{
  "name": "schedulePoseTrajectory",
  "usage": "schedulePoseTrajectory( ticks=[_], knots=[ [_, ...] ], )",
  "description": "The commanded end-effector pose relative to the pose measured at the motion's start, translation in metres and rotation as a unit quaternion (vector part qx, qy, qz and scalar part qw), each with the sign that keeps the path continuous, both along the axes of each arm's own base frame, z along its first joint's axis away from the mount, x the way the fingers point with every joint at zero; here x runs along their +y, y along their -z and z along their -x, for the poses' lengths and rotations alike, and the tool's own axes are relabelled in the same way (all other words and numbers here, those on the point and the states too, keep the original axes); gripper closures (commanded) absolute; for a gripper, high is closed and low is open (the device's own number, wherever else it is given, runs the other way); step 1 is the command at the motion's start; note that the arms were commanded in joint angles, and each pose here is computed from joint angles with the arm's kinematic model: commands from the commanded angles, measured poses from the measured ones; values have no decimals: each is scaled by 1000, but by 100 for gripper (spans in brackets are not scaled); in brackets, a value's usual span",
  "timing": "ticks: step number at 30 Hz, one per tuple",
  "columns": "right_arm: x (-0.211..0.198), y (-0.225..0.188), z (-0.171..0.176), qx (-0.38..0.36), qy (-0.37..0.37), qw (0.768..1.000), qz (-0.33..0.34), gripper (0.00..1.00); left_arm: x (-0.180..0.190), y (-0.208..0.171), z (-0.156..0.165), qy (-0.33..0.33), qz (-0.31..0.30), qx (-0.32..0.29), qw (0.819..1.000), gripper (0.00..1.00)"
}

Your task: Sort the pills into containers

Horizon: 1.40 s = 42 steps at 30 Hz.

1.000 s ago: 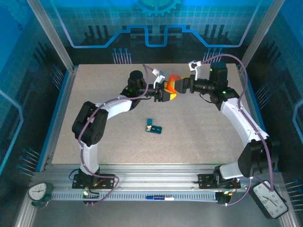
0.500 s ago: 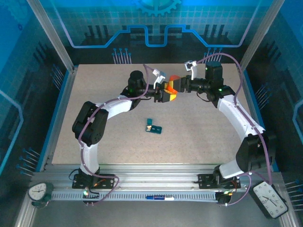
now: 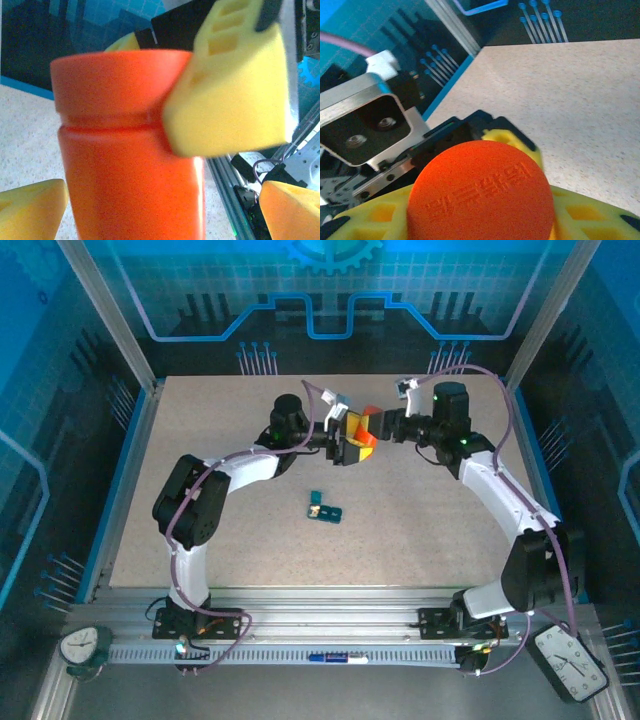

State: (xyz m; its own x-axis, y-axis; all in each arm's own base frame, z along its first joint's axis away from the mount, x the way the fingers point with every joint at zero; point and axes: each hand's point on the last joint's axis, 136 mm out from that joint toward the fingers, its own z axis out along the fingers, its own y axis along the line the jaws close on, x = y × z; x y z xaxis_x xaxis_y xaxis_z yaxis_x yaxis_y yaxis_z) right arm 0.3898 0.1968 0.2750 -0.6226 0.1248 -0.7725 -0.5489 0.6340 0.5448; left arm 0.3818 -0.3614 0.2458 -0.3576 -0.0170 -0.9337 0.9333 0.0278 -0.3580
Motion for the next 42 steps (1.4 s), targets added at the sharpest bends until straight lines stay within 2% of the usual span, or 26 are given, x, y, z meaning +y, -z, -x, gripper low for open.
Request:
schedulePoseTrajectory(
  ticks=[1, 5, 9, 16, 21, 31, 42],
  knots=[
    [-24, -9, -9, -27, 72, 997, 7, 73, 9, -4, 9, -14, 6, -25, 1000, 1],
    [-43, 9, -10, -29, 120, 992, 39, 73, 23, 2, 15, -42, -4, -27, 999, 1],
    [-62, 32, -9, -34, 168, 981, 86, 73, 41, 8, 13, -100, -26, -33, 994, 1],
    [-95, 75, -6, -43, 265, 947, 177, 72, 72, 11, 5, -205, -79, -61, 974, 1],
    [-110, 104, -3, -35, 314, 925, 209, 72, 88, 7, 1, -257, -105, -82, 957, 1],
    [-105, 158, 21, 6, 341, 915, 215, 72, 103, 2, -6, -311, -102, -85, 941, 1],
    [-99, 157, 64, 0, 334, 917, 219, 73, 109, 3, 0, -320, -108, -71, 938, 1]
  ],
)
